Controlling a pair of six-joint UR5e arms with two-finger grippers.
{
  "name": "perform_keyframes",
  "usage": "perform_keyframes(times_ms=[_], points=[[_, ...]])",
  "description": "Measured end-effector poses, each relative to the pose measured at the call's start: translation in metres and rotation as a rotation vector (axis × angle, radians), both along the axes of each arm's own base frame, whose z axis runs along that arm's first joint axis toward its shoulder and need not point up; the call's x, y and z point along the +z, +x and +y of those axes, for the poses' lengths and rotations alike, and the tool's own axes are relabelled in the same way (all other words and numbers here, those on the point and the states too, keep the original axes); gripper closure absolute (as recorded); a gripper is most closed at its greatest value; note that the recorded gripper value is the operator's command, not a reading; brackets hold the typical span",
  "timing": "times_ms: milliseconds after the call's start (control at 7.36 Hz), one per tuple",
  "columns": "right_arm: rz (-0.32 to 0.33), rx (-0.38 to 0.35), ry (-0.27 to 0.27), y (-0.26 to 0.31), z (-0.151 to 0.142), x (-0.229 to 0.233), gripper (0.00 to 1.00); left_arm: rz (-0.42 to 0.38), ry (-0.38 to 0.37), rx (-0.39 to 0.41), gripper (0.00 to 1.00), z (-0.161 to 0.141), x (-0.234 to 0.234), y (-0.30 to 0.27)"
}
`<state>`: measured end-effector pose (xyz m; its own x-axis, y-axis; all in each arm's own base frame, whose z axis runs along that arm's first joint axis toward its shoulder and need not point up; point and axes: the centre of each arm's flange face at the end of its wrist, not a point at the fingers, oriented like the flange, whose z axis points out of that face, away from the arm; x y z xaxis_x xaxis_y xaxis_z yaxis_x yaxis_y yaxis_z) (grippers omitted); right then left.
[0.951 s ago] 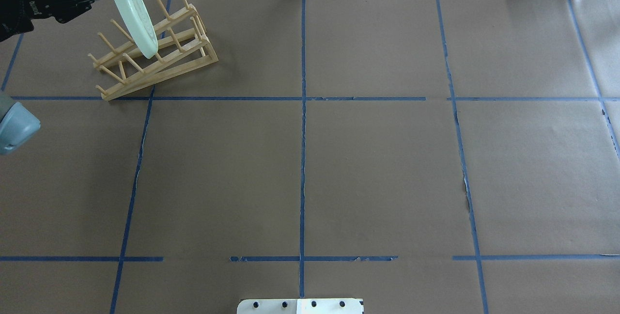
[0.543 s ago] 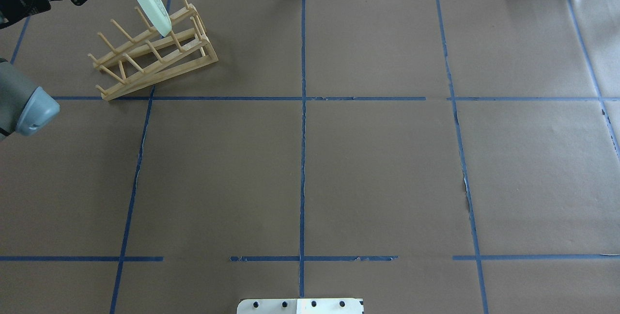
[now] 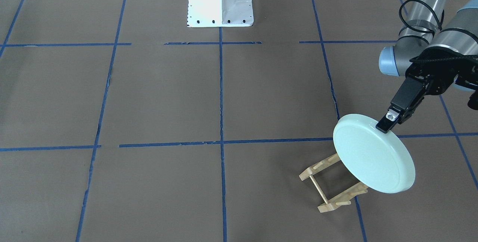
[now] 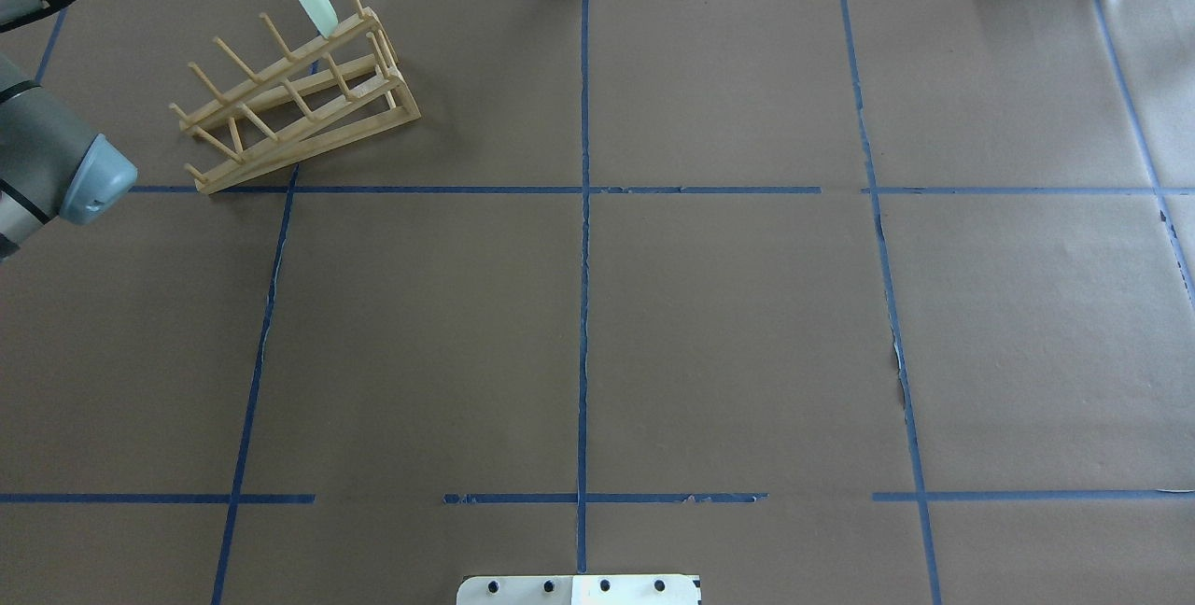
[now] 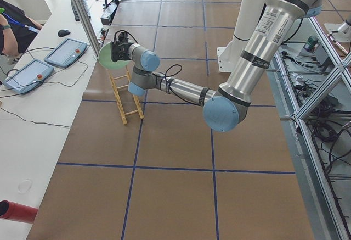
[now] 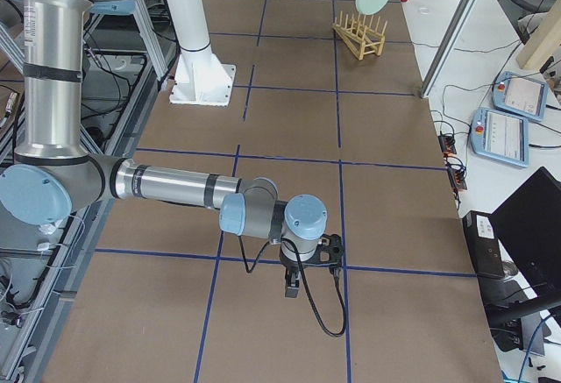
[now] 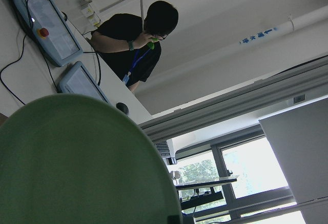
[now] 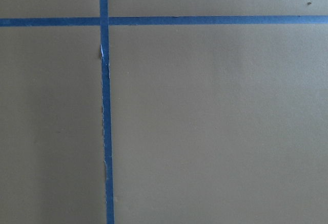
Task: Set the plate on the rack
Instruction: 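Carry the upright plate with the left gripper over the rack slots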
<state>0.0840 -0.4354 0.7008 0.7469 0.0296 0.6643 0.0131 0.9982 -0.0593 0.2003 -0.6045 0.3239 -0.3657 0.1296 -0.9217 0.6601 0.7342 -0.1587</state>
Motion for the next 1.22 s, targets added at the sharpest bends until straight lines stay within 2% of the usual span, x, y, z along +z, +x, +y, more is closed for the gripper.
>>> perform_keyframes(times_ms=[543, 1223], points=[[0.0, 0.0, -0.001, 0.0, 0.0, 0.0, 0.0, -0.023, -0.036, -0.021, 1.0, -0.032, 0.007, 0.003], [0.0, 0.0, 0.0, 0.0, 0.0, 0.0, 0.0, -0.037, -0.049, -0.022, 1.0, -0.048, 0.008, 0.011]])
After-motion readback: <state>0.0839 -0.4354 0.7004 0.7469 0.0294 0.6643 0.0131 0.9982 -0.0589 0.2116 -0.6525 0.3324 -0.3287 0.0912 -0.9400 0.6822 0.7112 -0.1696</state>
